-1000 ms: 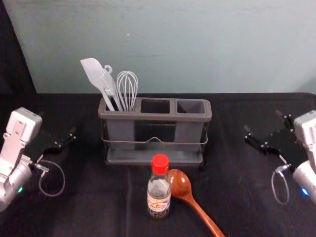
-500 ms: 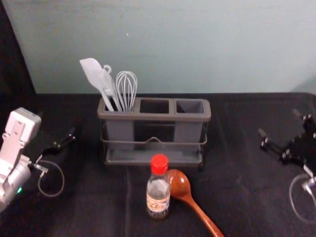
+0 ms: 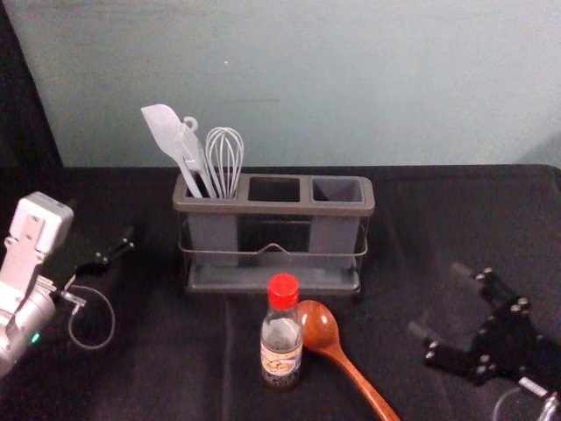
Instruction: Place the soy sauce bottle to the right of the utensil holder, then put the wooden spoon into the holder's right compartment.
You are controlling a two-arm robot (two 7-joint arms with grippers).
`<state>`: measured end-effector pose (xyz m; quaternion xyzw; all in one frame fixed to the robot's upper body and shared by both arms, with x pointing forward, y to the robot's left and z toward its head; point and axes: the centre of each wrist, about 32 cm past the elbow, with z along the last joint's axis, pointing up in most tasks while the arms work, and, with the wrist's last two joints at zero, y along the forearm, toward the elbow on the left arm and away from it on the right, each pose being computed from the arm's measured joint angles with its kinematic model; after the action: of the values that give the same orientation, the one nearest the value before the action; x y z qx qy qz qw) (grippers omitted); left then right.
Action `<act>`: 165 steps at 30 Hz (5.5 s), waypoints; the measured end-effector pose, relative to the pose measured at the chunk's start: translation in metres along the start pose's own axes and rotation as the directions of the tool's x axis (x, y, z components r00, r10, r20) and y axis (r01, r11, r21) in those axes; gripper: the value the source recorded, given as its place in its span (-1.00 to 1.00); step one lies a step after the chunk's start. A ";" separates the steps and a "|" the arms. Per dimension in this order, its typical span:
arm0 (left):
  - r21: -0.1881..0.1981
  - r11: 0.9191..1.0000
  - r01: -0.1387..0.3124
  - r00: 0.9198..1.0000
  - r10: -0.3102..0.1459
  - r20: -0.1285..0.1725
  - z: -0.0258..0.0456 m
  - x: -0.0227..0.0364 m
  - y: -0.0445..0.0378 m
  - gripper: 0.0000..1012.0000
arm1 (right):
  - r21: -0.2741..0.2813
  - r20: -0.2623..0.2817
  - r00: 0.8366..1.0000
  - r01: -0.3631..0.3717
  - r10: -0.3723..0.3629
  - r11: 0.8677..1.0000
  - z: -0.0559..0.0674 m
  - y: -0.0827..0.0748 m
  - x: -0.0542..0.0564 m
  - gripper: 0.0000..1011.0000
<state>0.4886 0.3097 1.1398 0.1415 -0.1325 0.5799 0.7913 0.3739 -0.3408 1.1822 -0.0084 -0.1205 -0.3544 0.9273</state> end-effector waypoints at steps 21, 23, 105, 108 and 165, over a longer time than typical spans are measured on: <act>0.000 1.000 0.000 1.000 0.000 0.000 0.0000 0.0000 0.0000 1.00 | -0.037 -0.137 0.971 -0.204 0.197 0.978 0.000 0.062 -0.025 0.99; 0.000 1.000 0.000 1.000 0.000 0.000 0.0000 0.0000 0.0000 1.00 | -0.034 -0.139 0.972 -0.198 0.192 0.980 0.001 0.068 -0.025 0.99; 0.000 1.000 0.000 1.000 0.000 0.000 0.0000 0.0000 0.0000 1.00 | -0.072 -0.216 0.959 -0.201 0.181 0.977 0.003 0.126 -0.035 -0.23; 0.000 1.000 0.000 1.000 0.000 0.000 0.0000 0.0000 0.0000 1.00 | -0.066 -0.224 0.957 -0.206 0.186 0.976 0.008 0.118 -0.033 -0.23; 0.000 1.000 0.000 1.000 0.000 0.000 0.0000 0.0000 0.0000 1.00 | -0.101 -0.189 0.963 0.176 -0.193 0.979 -0.015 0.092 0.088 -0.23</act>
<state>0.4886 0.3097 1.1398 0.1415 -0.1325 0.5799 0.7913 0.5008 -0.3311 1.1941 -0.0006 -0.0129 -0.4431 0.8964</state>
